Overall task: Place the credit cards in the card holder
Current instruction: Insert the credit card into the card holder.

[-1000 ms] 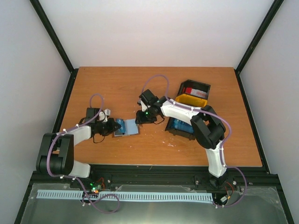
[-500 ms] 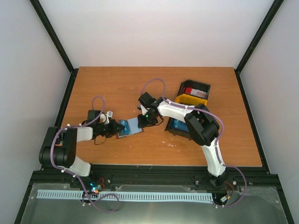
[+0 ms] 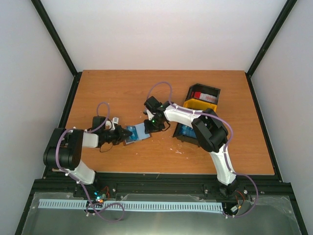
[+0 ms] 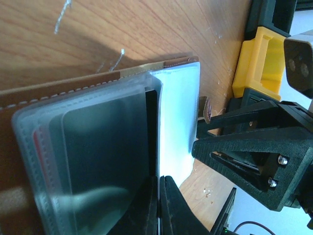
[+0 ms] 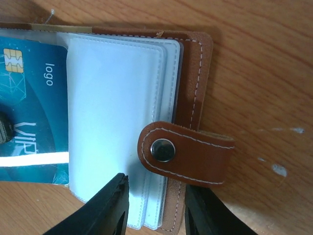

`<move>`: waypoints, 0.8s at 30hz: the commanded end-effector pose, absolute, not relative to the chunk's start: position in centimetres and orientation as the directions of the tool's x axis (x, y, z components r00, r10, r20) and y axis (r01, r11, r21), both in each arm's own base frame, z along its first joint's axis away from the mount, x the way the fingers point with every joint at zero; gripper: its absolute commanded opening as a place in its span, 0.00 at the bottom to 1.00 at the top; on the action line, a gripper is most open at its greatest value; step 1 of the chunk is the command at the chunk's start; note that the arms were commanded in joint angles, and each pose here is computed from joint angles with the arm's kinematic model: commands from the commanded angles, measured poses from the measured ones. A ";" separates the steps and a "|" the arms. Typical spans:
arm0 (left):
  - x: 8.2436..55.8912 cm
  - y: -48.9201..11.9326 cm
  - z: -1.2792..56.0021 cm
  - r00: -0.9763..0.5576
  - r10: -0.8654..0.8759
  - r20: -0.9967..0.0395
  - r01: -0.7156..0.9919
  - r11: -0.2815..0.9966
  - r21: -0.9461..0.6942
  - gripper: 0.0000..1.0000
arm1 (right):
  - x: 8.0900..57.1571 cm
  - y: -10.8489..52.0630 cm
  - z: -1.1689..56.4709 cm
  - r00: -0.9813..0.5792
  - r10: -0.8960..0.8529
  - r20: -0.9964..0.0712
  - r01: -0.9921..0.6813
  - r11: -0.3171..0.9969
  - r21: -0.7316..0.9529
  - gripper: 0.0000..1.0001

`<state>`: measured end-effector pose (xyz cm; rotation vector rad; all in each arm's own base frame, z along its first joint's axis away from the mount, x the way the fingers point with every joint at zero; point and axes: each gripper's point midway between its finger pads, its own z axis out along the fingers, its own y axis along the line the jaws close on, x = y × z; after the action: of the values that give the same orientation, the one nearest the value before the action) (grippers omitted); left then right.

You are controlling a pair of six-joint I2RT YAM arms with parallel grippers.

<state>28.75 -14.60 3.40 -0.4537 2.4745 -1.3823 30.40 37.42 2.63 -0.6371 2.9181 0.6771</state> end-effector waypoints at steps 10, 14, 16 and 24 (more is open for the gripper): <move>29.3 -15.5 3.3 -0.917 -0.394 -0.067 -0.126 0.444 -0.887 0.01 | 28.9 36.9 0.1 -0.922 -0.382 -0.071 -0.376 0.832 0.409 0.30; 28.8 -16.0 2.6 -0.920 -0.386 -0.068 -0.124 0.451 -0.884 0.01 | 29.0 37.0 0.3 -0.923 -0.378 -0.071 -0.372 0.830 0.416 0.29; 28.7 -16.3 2.4 -0.922 -0.384 -0.060 -0.130 0.450 -0.883 0.01 | 28.9 37.1 0.3 -0.924 -0.376 -0.071 -0.370 0.830 0.418 0.29; 29.4 -17.0 2.4 -0.921 -0.382 -0.082 -0.112 0.459 -0.881 0.07 | 28.7 37.0 0.0 -0.926 -0.372 -0.066 -0.363 0.829 0.424 0.29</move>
<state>29.05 -16.42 2.83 -0.4421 2.4355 -1.4687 30.27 37.50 2.53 -0.6157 2.9359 0.7127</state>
